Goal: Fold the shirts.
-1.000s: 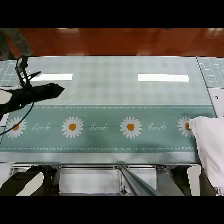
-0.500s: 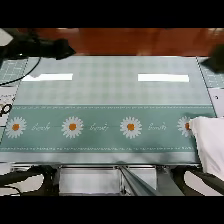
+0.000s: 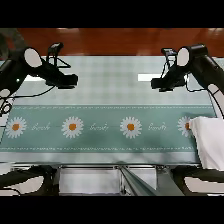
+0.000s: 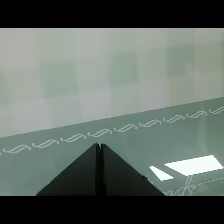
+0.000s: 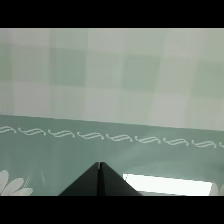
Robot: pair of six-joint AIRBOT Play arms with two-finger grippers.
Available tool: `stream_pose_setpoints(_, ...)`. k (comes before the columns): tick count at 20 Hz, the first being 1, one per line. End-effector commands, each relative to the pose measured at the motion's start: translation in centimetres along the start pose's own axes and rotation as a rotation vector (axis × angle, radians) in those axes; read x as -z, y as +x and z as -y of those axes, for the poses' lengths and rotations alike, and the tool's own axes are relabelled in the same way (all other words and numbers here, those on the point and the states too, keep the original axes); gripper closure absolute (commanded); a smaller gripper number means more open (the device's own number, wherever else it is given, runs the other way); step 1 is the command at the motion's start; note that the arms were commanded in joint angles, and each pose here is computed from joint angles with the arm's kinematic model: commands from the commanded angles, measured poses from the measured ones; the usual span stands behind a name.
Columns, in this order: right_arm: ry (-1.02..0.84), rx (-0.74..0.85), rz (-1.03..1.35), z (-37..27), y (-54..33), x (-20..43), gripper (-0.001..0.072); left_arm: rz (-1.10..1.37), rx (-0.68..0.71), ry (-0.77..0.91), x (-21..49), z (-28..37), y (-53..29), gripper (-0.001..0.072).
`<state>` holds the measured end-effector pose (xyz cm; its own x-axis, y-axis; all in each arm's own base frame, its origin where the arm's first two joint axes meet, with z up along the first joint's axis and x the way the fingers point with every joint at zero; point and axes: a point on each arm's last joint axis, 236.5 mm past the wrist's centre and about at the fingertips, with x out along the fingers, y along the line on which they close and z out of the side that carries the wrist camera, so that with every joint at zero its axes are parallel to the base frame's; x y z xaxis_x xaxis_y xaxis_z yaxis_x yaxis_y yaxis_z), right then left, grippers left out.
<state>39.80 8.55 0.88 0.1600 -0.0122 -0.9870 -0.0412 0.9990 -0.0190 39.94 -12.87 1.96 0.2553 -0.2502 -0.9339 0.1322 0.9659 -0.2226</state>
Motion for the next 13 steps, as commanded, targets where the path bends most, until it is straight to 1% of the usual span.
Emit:
stream_pose_setpoints(1,-0.006,0.038,-0.009,0.22,0.48,0.04,0.0690,-0.027,-0.029,-0.002,1.01,-0.72,0.52,0.0682)
stream_pose_setpoints(13,-0.006,0.037,-0.008,0.21,0.48,0.02,0.0690,-0.030,-0.029,-0.002,0.99,-0.71,0.82,0.0682)
